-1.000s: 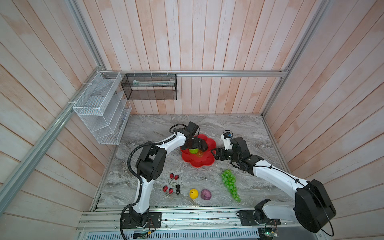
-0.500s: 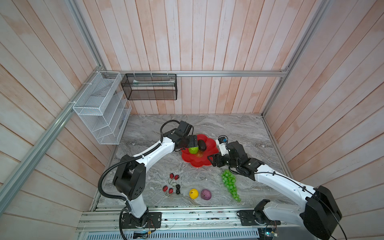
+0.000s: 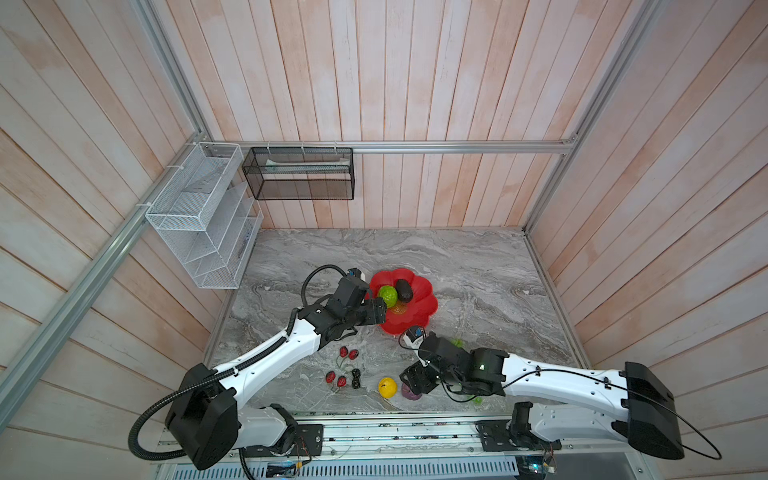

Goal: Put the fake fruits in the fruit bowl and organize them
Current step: 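Grasp the purple fig with the right gripper while the left gripper draws back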

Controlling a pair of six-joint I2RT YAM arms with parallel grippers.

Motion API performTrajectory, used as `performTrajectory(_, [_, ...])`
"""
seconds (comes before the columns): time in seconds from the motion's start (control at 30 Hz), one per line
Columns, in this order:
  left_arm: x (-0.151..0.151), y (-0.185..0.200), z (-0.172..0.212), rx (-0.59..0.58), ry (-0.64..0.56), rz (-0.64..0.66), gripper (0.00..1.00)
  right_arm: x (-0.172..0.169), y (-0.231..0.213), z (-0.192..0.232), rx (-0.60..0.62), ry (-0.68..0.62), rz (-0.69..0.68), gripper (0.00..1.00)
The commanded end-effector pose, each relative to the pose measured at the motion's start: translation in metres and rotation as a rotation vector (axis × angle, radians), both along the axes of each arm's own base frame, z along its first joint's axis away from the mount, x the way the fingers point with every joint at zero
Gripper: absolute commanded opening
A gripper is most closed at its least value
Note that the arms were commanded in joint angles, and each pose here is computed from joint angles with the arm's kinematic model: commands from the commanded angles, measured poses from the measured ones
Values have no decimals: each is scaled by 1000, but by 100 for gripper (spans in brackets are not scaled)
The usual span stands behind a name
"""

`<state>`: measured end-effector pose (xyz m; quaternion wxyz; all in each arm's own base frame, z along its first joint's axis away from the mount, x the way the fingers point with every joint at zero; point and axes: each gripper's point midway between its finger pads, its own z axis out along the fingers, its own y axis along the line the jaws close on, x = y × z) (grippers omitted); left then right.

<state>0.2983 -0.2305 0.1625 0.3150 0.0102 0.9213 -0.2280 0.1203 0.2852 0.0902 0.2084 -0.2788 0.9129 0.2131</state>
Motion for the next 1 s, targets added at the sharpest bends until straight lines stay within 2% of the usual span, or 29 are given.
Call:
performTrajectory(0.0, [3,5,8,-33,-39,43,89,-16,-11,-29,-117,43,-19,78])
performTrajectory(0.23, [0,11,3,-17,-30,55,89,-21,-8,-51,-182,41,14,77])
performTrajectory(0.47, [-1,14,-10,-5,-3,59,89,-15,-12,-64,-252,22,11,68])
performTrajectory(0.67, [0,16,-12,4,0,63,89,-15,-11,-60,-225,13,12,53])
performTrajectory(0.87, [-2,22,-12,19,3,71,89,-9,-17,-47,-207,-20,-15,49])
performTrajectory(0.97, [-5,25,-13,19,12,81,89,0,-15,-28,-140,-16,-39,48])
